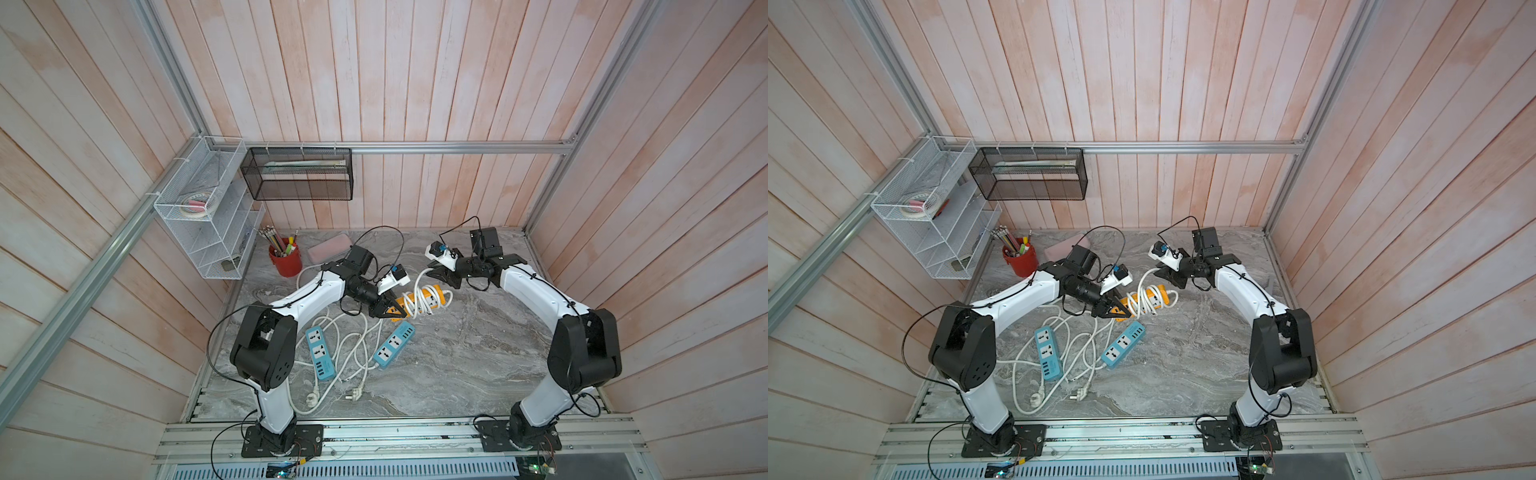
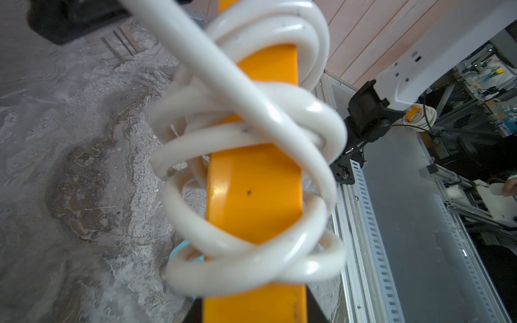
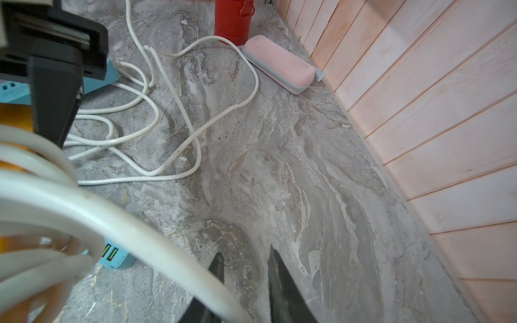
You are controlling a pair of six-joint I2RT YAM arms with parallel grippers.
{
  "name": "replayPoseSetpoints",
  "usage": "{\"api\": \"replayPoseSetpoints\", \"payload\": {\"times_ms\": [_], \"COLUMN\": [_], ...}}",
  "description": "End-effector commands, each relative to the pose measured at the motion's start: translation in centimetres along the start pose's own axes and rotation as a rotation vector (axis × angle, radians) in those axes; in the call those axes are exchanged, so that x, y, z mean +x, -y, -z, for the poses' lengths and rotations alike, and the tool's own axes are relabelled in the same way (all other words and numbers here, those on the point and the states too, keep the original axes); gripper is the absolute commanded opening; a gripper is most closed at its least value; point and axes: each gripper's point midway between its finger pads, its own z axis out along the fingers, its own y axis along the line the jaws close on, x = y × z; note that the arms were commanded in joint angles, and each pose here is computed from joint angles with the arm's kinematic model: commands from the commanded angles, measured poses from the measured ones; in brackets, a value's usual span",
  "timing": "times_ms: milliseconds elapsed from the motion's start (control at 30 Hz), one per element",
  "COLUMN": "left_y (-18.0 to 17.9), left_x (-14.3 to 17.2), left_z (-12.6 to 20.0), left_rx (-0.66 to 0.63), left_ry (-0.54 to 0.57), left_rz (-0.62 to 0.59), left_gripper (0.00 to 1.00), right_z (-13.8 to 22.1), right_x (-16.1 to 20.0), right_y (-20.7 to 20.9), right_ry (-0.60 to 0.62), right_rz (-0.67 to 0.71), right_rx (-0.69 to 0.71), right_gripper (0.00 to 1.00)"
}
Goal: Wrap the cord around the power strip
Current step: Wrap the power cord around the power strip, then place the power strip at the center of the board.
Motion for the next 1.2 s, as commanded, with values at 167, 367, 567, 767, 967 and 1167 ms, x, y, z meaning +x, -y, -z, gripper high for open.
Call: {"api": "replayPoseSetpoints", "payload": {"times_ms": [167,367,567,767,967,1167], "left_y": [2.9,-2.9,-8.6,-11.4,-12.6,-12.7], "left_x": [-6.0,-6.5,-7.2,-5.9,-3.3,-0.3], "left_z": [3.6,3.4,4.1,3.0,0.1,-4.0], "left_rx": [0.073,-0.129,-0.317,-0.376,-0.418,-0.424], "left_ry": [0.26,0.325,0.47,0.53,0.524,0.551], "left_rz": [-0.158,-0.051,0.145,0.292,0.464,0.681], "left_gripper": [0.0,0.0,0.0,0.0,0.0,0.0], "right_z": [-0.8,-0.7,-1.0,-2.0,0.8,2.1], "right_x": [1.0,0.8,1.6,3.4,6.0,12.9], "right_y": [-0.2,-0.1,0.4,1.3,2.6,1.8], "right_ry": [0.132,0.235,0.289,0.237,0.23,0.012], "right_rz": [-0.161,-0.317,-0.658,-1.002,-1.172,-1.324], "right_rx": [-0.025,0.025,0.043,0.026,0.087,0.222], "right_gripper": [0.28,0.18,0.1,0.14,0.15,0.14]}}
